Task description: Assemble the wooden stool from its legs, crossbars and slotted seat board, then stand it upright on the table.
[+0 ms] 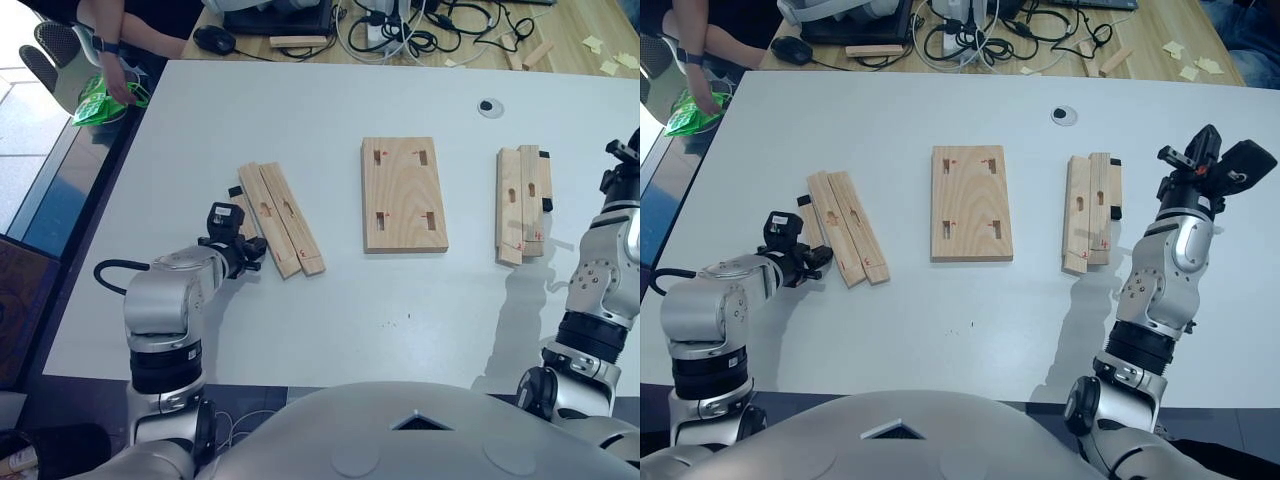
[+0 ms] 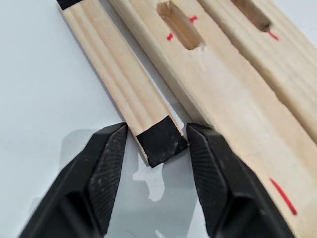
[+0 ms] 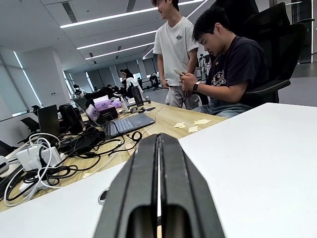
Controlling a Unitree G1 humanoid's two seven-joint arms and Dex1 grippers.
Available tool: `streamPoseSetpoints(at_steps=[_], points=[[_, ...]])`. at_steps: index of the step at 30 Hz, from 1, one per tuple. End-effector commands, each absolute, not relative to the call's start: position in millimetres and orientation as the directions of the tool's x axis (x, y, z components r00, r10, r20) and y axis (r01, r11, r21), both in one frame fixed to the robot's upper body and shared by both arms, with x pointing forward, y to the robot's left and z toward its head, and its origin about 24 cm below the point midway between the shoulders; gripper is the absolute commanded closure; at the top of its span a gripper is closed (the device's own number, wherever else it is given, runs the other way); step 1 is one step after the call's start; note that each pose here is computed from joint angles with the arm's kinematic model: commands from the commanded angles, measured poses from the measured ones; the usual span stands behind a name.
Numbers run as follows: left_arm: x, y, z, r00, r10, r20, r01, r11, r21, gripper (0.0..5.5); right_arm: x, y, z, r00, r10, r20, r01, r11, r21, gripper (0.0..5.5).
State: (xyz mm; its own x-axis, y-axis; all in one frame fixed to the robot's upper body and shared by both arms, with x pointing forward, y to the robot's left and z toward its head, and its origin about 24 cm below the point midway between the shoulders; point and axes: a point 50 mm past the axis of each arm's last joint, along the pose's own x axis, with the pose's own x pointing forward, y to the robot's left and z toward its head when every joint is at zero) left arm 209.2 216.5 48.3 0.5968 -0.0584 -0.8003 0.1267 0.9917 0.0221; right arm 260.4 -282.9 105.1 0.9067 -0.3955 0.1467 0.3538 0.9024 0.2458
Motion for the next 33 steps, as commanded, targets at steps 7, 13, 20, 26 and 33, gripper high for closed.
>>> streamPoseSetpoints(at_steps=[7, 13, 20, 26, 33], points=[[198, 218, 29, 0.49, -0.039, -0.871, 0.07, 0.998, -0.006, 4.22, 267, -278, 114, 0.902, -0.401, 0.163, 0.345, 0.893, 0.29, 5.5], [212, 209, 36, 0.579, -0.062, -0.813, 0.085, 0.996, -0.015, 4.22, 269, -279, 114, 0.896, -0.411, 0.167, 0.353, 0.888, 0.294, 5.5], [263, 179, 81, 0.859, -0.086, -0.505, 0.097, 0.995, -0.004, 4.22, 300, -278, 145, 0.921, -0.322, 0.22, 0.259, 0.926, 0.275, 5.5], [301, 143, 124, 0.971, -0.216, -0.101, 0.223, 0.972, 0.069, 4.22, 337, -233, 180, 0.972, 0.086, 0.218, -0.141, 0.958, 0.249, 5.2], [323, 80, 149, 0.798, -0.569, 0.201, 0.539, 0.821, 0.186, 4.22, 328, -145, 233, 0.718, 0.588, 0.372, -0.695, 0.581, 0.424, 4.15]])
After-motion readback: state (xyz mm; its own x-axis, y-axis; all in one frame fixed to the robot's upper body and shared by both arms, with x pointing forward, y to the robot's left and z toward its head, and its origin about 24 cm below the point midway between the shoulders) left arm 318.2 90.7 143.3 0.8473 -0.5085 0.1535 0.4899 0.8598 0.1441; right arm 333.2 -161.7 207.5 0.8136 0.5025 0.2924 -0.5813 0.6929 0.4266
